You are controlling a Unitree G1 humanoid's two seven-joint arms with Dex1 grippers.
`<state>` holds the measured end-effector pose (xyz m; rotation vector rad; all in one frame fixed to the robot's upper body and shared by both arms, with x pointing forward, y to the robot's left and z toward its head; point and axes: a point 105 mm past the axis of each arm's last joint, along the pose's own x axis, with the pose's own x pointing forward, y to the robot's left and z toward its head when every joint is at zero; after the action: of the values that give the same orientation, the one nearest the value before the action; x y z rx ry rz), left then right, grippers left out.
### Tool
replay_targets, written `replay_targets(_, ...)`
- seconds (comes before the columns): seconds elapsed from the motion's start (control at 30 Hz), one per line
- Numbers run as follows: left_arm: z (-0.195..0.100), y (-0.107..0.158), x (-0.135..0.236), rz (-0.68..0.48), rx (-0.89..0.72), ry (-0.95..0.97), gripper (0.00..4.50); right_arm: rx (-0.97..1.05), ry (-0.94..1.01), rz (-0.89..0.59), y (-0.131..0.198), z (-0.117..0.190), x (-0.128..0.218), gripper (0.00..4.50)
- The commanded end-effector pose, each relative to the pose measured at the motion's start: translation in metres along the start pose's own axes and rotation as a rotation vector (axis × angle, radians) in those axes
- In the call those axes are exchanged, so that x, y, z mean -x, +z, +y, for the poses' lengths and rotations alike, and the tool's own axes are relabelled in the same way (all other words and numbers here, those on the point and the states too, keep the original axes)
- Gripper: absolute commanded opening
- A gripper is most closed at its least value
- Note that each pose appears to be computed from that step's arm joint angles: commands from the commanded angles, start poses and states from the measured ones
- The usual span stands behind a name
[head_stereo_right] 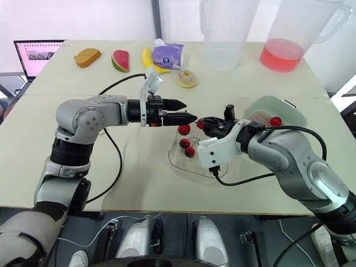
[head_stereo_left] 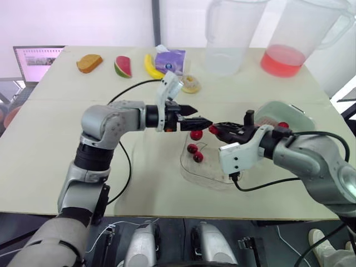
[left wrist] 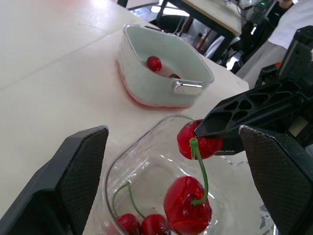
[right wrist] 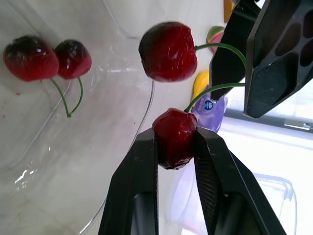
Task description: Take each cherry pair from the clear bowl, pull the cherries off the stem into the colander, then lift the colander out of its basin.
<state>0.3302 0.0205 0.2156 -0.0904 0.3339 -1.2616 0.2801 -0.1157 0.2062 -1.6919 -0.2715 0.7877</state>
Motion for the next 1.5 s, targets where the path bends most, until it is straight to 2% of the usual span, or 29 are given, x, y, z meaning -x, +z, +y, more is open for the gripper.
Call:
replay_targets(0.03,-0.0097,0.0128,0.0013,-0.032,-0.002,-0.003,4.50,0.017,-0.033,0.003,0.0011,-0.0088,0.0042,0.55)
replay_targets(0.4,-0.0112,0.0177,0.0043,-0.059,0.064,0.009,4.50,0.009,-0.022,0.001,0.0005,-0.0081,0.0015,0.55)
replay_targets(0.5,-0.0120,0.0162,0.0041,-0.056,0.077,0.004,3.62,0.007,-0.025,0.000,0.0003,-0.0091,0.0009,0.55)
replay_targets(0.73,-0.0151,0.0144,0.0043,-0.051,0.098,-0.006,0.10,0.010,-0.032,0.003,-0.0008,-0.0108,0.0016,0.55)
replay_targets(1.0,-0.0152,0.0152,0.0054,-0.049,0.102,-0.004,0.03,-0.009,-0.040,0.002,-0.0012,-0.0131,0.0015,0.55)
replay_targets(1.27,-0.0173,0.0178,0.0057,-0.063,0.087,-0.014,0.03,-0.116,-0.048,-0.029,0.0041,-0.0145,0.0011,0.55)
replay_targets(1.33,-0.0189,0.0182,0.0063,-0.065,0.077,-0.022,0.00,-0.135,-0.053,-0.032,0.0048,-0.0156,0.0014,1.50)
replay_targets(1.37,-0.0182,0.0185,0.0064,-0.068,0.077,-0.018,0.00,-0.154,-0.052,-0.033,0.0048,-0.0154,0.0014,1.71)
replay_targets(1.47,-0.0170,0.0198,0.0074,-0.076,0.061,-0.012,0.00,-0.238,-0.038,-0.032,0.0038,-0.0129,0.0017,3.07)
replay_targets(1.5,-0.0162,0.0219,0.0091,-0.077,0.035,-0.009,0.00,-0.320,-0.023,-0.029,0.0012,-0.0112,0.0032,3.65)
